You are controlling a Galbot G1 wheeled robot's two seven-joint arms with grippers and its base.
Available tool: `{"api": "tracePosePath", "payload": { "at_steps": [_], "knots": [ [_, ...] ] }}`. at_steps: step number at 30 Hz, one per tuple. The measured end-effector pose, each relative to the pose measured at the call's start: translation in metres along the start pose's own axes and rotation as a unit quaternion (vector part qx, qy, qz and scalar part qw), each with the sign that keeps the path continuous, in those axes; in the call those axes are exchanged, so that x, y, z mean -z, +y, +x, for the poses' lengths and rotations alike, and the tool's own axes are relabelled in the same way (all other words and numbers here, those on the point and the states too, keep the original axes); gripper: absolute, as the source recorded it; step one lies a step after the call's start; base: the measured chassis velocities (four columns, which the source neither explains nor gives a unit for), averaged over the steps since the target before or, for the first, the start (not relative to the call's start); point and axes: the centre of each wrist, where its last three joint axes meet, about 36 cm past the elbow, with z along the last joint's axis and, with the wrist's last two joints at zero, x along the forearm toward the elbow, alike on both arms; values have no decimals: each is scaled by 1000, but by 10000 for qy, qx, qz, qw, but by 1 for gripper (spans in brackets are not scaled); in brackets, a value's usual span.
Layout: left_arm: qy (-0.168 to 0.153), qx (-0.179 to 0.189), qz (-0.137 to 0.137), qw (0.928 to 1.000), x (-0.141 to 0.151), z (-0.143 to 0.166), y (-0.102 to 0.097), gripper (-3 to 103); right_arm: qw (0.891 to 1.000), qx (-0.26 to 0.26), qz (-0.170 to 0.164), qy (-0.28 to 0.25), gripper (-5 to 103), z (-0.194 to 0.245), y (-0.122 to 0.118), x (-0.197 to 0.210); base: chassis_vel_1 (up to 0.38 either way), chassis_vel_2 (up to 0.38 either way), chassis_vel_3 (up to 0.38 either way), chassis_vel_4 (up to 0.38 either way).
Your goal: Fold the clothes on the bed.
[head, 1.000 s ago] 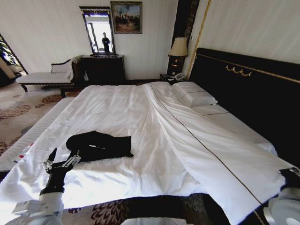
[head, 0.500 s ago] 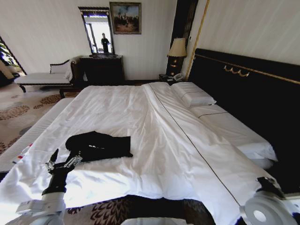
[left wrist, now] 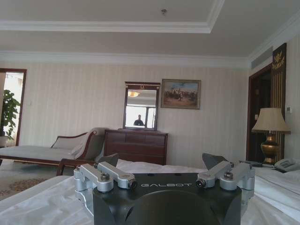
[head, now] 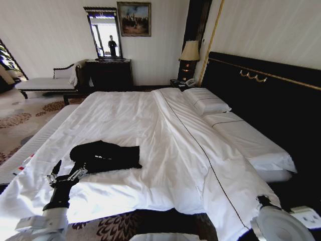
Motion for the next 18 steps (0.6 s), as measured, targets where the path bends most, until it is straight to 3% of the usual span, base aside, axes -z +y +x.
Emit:
{"api": "tracePosePath", "payload": {
  "at_steps": [5,7,8,9,10,11,14,15,16,18],
  "knots": [
    [-4,-8,-54,10000,4,3,0,100,9986,50,8,-524,73,-1,1,23,0,0,0,0],
    [-7,-7,-61,10000,5,3,0,100,9975,118,2,-692,73,0,3,27,0,0,0,0],
    [-19,-12,-74,10000,6,3,0,100,9932,387,30,-1098,84,1,7,32,0,0,0,0],
    [-19,-16,-78,10000,7,4,0,100,9911,515,46,-1226,84,1,9,33,0,0,0,0],
    [-20,-25,-90,10000,8,4,-1,100,9849,837,73,-1512,94,-1,13,36,0,0,0,0],
    [-20,-25,-90,10000,8,4,-1,100,9849,837,73,-1512,94,-1,13,36,0,0,0,0],
    [-29,-43,-101,9999,9,5,-2,100,9627,1655,261,-2124,99,-37,24,34,0,0,0,0],
    [-34,-48,-99,9999,10,5,-3,100,9453,2140,349,-2436,99,-57,30,31,0,0,0,0],
    [-34,-48,-99,9999,10,5,-3,100,9453,2140,349,-2436,99,-57,30,31,0,0,0,0],
    [-39,-65,-92,9999,12,5,-4,100,9006,3052,616,-3032,100,-91,37,24,0,0,0,0]
  ]
}}
